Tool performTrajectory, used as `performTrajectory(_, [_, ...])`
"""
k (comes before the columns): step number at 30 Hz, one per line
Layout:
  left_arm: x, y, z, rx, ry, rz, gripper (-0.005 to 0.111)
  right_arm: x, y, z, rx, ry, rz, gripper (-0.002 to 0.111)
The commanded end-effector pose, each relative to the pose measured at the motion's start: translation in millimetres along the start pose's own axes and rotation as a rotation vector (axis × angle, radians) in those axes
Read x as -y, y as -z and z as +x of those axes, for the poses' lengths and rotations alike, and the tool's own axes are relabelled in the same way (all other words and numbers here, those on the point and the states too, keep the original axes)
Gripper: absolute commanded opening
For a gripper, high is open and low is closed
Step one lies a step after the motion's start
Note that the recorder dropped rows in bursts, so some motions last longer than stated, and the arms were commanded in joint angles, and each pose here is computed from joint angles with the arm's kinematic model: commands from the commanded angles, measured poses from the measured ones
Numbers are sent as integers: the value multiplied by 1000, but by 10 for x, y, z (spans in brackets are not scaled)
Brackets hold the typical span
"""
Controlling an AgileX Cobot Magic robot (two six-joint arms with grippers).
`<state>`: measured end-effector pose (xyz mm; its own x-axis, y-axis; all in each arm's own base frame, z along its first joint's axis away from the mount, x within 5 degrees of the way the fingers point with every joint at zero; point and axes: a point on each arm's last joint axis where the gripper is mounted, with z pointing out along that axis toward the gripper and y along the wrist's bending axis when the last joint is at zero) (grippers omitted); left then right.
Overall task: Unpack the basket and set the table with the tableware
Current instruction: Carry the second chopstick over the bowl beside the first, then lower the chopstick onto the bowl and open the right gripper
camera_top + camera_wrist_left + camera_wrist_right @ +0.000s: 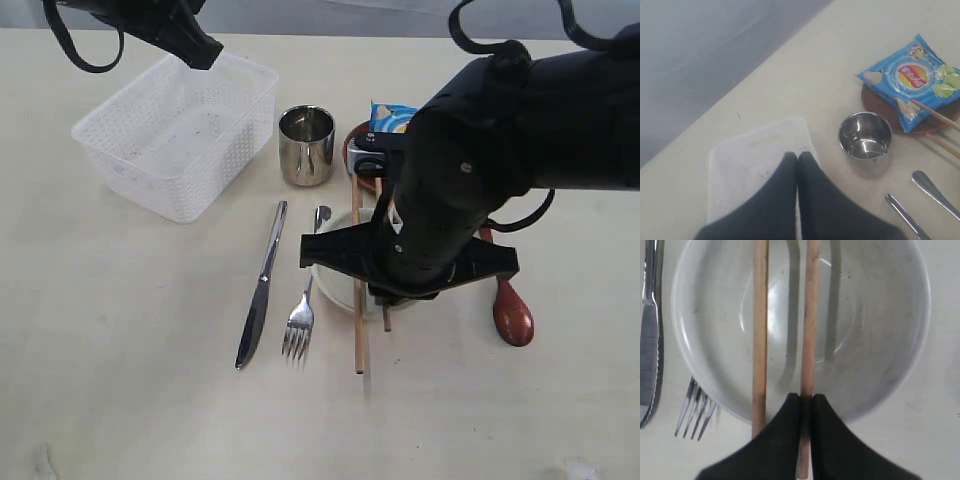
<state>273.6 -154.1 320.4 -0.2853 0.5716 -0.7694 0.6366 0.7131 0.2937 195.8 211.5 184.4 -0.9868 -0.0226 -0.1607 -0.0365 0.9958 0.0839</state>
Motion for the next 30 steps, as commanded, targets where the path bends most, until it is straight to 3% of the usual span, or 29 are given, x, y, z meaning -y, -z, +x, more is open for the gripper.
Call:
performTrajectory(1, [-6, 9, 7, 5, 5, -4, 0, -13, 15, -30, 24, 8, -8, 0])
performTrajectory(16, [-6, 9, 7, 5, 5, -4, 0, -24, 15, -41, 36, 10, -19, 0])
performTrajectory(18, [-6, 9, 7, 5, 5, -4, 0, -24, 15, -41, 36, 14, -19, 8])
performTrajectory(23, [-6, 9, 7, 5, 5, -4, 0, -20, 15, -42, 36, 10, -15, 44])
performTrajectory(30, [-6, 9, 7, 5, 5, -4, 0, -26, 40, -63, 65, 12, -29, 47])
